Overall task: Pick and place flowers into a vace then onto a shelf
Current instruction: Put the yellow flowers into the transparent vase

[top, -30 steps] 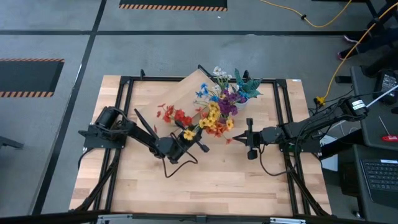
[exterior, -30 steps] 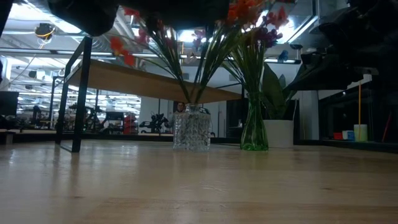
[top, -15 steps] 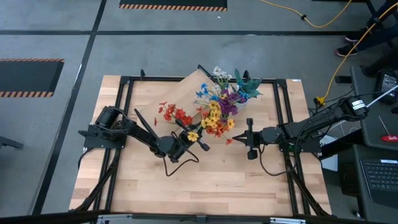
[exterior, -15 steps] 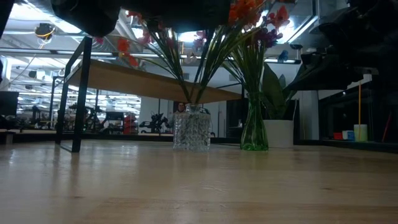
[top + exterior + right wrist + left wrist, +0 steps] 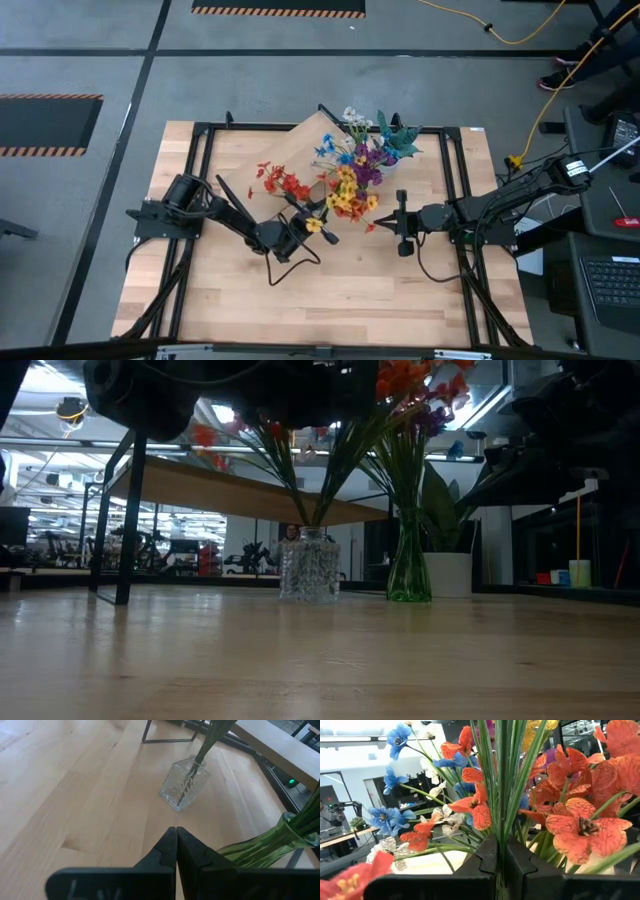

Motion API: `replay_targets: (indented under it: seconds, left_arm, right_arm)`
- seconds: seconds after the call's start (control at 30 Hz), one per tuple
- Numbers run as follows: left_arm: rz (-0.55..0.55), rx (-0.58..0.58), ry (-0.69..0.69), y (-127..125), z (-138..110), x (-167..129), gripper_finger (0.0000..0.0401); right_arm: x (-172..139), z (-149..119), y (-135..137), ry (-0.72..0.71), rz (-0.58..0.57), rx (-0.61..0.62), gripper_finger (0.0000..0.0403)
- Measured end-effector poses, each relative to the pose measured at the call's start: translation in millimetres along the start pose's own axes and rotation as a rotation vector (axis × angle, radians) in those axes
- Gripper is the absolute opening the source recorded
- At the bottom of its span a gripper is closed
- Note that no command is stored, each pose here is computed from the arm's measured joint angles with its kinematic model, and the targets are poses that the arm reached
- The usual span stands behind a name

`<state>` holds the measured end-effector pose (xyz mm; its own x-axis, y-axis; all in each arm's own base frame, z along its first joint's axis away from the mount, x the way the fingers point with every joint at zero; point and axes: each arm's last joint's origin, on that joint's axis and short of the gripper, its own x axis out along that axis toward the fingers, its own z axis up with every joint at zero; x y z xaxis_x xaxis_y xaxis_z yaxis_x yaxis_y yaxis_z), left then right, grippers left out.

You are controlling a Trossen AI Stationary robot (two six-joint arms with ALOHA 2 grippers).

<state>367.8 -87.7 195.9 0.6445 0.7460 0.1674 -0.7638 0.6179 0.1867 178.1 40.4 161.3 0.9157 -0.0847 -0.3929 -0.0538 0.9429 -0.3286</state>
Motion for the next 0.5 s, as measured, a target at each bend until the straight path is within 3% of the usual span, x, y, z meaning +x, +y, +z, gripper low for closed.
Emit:
replay_targets:
  seconds: [0.5]
  left_arm:
    - [0.038, 0.009, 0.053, -4, -2, -10, 0.0007]
  right_arm:
    - [0, 0, 0, 0.002, 0.001, -0.002, 0.0007]
